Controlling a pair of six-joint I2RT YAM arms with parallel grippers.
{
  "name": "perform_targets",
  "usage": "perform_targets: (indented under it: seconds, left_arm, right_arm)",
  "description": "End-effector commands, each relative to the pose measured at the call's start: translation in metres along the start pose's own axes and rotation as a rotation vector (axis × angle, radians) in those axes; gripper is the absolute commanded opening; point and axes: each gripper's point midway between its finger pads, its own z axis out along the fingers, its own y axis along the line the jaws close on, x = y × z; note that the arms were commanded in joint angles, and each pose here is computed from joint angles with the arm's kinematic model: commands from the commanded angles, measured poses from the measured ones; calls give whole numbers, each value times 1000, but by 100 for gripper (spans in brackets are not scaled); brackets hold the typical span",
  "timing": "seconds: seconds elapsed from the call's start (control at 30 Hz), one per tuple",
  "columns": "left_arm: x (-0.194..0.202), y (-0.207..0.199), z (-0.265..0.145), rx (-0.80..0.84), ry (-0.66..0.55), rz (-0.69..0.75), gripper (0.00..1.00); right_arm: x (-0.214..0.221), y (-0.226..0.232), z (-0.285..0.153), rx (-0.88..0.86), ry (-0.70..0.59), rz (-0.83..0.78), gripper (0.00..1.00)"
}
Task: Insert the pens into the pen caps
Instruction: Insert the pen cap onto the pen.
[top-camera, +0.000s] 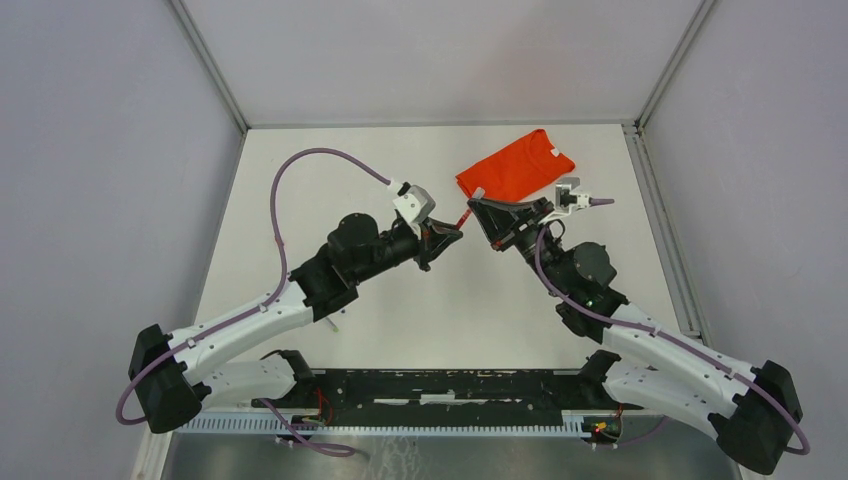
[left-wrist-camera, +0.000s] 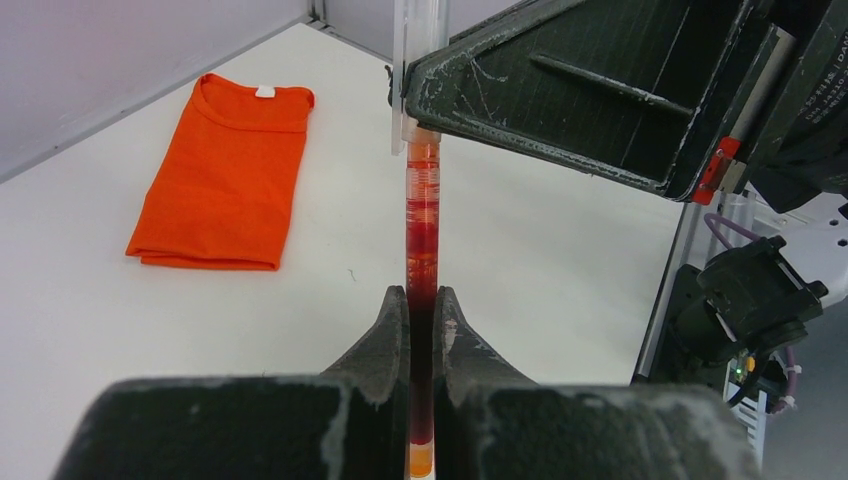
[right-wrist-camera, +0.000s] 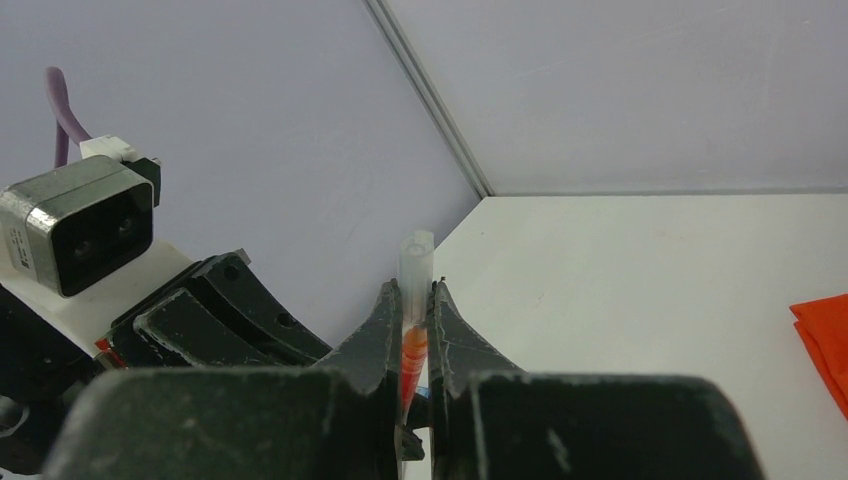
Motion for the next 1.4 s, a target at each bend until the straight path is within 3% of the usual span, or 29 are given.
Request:
perform_targets:
  seconds: [0.0,0.3,0.67,1.03,1.17,1.37]
  left_arm:
    - [-42,7,-2,-35,-121,45,2]
    - [-45,9,-4,-53,-135,36,2]
    - [-115,24,-7,-160,-362,-23,2]
    - [-140,19,0,-131,-420,-1,2]
    - [-136,11,2,-86,-401,11,2]
    - [-103,-6,5,20,-299,47,2]
  right_arm:
    - [-33,20,2,-62,-73,12,0]
    - [-5,18,0,-93,6,34,0]
    - [72,5,-26,-12,175,59,0]
    - [136,2,-55,-29,356,78,0]
    - [130,7,-52,-51,339,60,0]
    - [67,17,-27,-48,207,-129,0]
